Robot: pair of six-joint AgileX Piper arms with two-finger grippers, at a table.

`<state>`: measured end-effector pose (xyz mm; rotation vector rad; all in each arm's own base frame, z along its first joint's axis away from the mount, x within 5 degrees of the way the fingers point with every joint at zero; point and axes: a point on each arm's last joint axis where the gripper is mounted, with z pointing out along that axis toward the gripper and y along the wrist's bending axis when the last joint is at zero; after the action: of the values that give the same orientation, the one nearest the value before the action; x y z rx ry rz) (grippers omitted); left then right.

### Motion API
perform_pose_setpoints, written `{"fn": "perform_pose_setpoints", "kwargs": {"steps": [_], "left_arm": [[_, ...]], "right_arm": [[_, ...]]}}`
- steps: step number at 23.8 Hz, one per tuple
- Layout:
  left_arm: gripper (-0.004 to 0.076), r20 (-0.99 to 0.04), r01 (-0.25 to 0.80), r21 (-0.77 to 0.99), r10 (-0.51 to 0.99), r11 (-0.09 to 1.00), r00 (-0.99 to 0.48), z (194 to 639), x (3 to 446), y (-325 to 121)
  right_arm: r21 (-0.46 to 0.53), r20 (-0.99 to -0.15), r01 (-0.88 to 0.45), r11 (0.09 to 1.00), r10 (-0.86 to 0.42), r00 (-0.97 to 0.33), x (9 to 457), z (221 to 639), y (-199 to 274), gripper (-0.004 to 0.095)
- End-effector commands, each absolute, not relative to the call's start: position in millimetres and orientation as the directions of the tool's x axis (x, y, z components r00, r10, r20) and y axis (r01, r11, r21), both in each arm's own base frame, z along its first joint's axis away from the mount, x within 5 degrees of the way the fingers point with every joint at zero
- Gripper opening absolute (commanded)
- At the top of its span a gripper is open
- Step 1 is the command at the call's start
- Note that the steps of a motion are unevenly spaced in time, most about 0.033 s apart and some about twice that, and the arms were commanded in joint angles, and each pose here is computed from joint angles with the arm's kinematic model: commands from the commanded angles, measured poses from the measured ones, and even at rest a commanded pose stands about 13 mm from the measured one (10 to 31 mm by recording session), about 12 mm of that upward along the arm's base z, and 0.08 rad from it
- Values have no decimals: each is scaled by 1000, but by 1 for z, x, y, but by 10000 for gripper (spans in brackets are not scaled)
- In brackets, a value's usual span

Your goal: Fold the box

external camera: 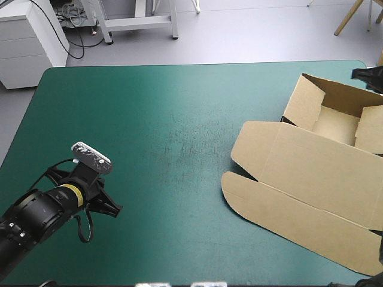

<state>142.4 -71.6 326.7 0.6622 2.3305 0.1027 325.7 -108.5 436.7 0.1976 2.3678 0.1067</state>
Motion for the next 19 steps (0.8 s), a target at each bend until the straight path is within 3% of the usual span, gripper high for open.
{"fn": "perform_pose_setpoints", "kwargs": {"steps": [1, 11, 19], "left_arm": [[-10, -686, 428, 240, 464, 871, -560, 339, 144, -74], [-10, -749, 415, 206, 415, 886, -516, 352, 126, -62], [-10, -779, 397, 137, 346, 908, -523, 355, 75, -26]], "right_arm": [[77, -769, -18, 997, 48, -637, 304, 476, -63, -8], [-32, -759, -247, 968, -184, -624, 250, 483, 24, -8], [-23, -779, -282, 959, -195, -596, 146, 413, 27, -10]]}}
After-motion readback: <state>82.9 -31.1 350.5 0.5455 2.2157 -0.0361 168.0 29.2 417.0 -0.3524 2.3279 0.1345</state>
